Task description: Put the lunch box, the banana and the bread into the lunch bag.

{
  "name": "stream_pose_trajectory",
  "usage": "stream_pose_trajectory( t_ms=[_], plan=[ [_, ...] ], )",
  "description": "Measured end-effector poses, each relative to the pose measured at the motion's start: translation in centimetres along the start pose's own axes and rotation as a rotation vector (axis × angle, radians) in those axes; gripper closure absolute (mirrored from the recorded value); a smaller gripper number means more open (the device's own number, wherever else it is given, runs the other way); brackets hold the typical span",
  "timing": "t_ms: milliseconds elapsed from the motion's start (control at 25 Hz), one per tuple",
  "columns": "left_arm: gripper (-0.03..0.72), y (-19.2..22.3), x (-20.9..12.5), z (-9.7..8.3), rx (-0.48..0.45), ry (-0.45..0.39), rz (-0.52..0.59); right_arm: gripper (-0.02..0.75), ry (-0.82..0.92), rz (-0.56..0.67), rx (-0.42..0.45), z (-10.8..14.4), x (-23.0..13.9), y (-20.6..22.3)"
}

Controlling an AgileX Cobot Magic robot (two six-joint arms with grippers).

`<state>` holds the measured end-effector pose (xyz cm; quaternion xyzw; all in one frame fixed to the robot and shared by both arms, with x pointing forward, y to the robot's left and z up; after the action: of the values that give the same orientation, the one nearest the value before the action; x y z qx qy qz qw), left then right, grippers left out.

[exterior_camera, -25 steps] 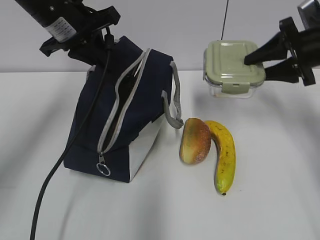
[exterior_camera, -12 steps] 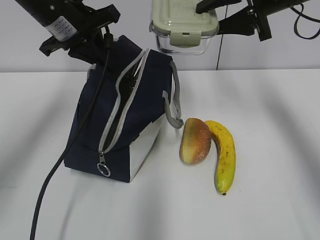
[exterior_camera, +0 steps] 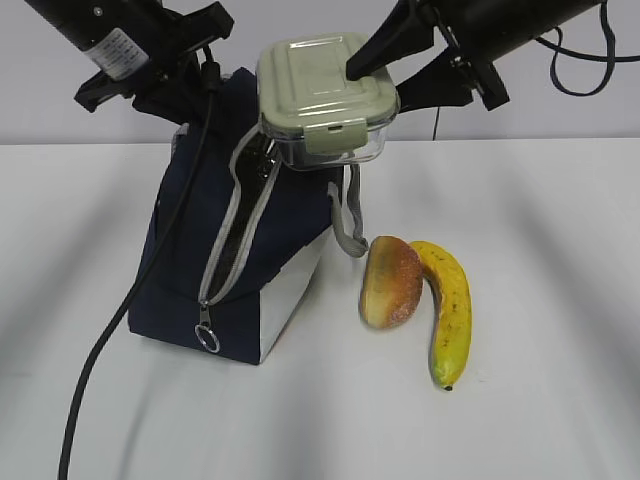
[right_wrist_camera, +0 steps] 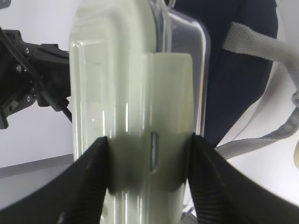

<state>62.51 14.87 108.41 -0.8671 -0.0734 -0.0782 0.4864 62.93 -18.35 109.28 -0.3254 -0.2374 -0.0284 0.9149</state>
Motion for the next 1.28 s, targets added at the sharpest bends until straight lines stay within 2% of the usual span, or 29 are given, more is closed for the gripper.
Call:
stream_pose_trajectory(
  t_ms=[160, 440, 800, 1000, 1280],
  plan=[
    [0.688, 0.0, 0.0, -0.1, -0.008, -0.003, 0.001, 0.363, 0.001, 0.026, -0.007, 0.5, -0.3, 0.7],
    [0.688, 0.0, 0.0, -0.1, -0.014, -0.006, 0.006, 0.363, 0.016, 0.103, -0.115, -0.4, -1.0, 1.4],
    [0.688, -0.1, 0.0, 0.1, -0.013, -0.012, 0.007, 0.363, 0.051, 0.176, -0.126, -0.9, -1.6, 4.7],
    [0.688, -0.1, 0.0, 0.1, -0.013, -0.012, 0.006, 0.363, 0.033, 0.136, -0.149, 0.1, -1.4, 6.6],
    [0.688, -0.1, 0.0, 0.1, -0.014, -0.013, 0.007, 0.363, 0.009, 0.112, -0.239, 0.6, -1.4, 7.9]
  ],
)
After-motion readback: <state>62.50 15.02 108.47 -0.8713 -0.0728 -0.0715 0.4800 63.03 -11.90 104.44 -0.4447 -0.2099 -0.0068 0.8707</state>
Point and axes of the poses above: a point on each arm's last joint axis where the gripper is mounted, y pointing out along that axis toward the gripper, z along the wrist's bending axis when the last joint is at zero, x = y × z, the point moved 1 cm from there along y, pointing out along that axis toward the gripper, and after that the axes turned 11 degrees about -y, right-handed, at the moved point
